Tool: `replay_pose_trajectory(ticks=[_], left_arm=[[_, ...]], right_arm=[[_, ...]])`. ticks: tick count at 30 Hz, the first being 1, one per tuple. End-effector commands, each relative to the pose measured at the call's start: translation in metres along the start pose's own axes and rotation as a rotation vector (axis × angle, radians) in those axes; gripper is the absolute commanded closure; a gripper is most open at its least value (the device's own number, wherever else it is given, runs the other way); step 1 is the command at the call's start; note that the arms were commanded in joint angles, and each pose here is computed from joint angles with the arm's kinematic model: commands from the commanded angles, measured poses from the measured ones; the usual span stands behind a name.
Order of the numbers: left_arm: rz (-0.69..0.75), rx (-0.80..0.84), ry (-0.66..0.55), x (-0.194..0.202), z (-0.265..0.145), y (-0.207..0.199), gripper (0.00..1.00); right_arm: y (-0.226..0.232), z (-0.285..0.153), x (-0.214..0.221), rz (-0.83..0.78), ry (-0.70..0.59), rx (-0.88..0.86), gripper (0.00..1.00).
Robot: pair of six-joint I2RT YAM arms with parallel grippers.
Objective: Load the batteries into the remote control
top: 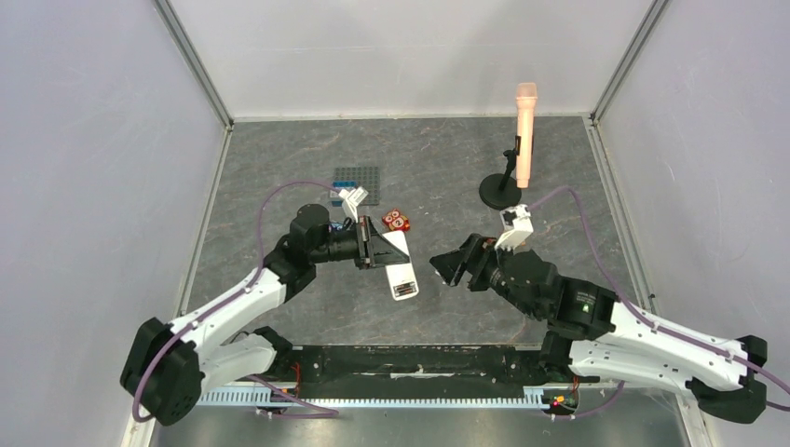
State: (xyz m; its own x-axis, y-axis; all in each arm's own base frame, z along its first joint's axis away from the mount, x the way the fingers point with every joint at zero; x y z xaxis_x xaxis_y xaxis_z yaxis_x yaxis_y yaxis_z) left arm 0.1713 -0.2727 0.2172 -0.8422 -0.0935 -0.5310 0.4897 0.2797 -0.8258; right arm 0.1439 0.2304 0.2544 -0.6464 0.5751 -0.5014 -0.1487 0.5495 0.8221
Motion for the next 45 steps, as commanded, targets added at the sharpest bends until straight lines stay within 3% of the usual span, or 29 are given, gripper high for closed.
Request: replay_pose_trajectory(ticks=[1,7,13,20,36,42,45], left_arm=[[0.087,-0.092,-0.013,0.008,-0.016,0.010,0.98],[0.029,-0.236,-0.081,0.019,-0.038,0.026,0.98],[-0.017,-0.267,-0.134,0.025,-0.048,0.030,0.98],[-0.038,-0.304,-0.122,0.025,-0.045,0.042,0.98],[-0.138,-0.336,-0.154,0.023,-0.043,0.059,0.98],[-0.150,-0.350,-0.158,0.025,-0.046,0.059,0.98],[-0.156,-0.349,-0.161,0.028,-0.047,0.060,0.98]], right_arm=[[-0.026,0.005,-0.007,-0.229,0.026,0.190,0.19],[-0.086,0.031,0.011,-0.444,0.248,0.357,0.18],[-0.137,0.052,0.023,-0.788,0.539,0.350,0.17],[-0.175,0.091,0.027,-0.933,0.836,0.328,0.19],[-0.222,0.126,0.021,-0.854,0.942,0.428,0.23],[-0.225,0.124,0.030,-0.836,0.968,0.412,0.35],[-0.225,0.122,0.032,-0.818,0.965,0.410,0.48]])
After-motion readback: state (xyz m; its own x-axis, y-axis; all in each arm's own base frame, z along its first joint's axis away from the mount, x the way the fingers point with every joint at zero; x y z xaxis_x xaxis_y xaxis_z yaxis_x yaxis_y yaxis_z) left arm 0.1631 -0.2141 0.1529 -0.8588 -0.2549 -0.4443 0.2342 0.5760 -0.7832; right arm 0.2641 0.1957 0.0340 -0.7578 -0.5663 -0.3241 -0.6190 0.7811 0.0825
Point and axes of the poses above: each gripper's point midway between its finger pads, its own z axis out along the fingers, its own y axis along the line the jaws close on, x = y × z, the point moved 2 cm from there along -z, back along the fingers, and after that the axes turned 11 degrees about z, right-handed, at the moved point
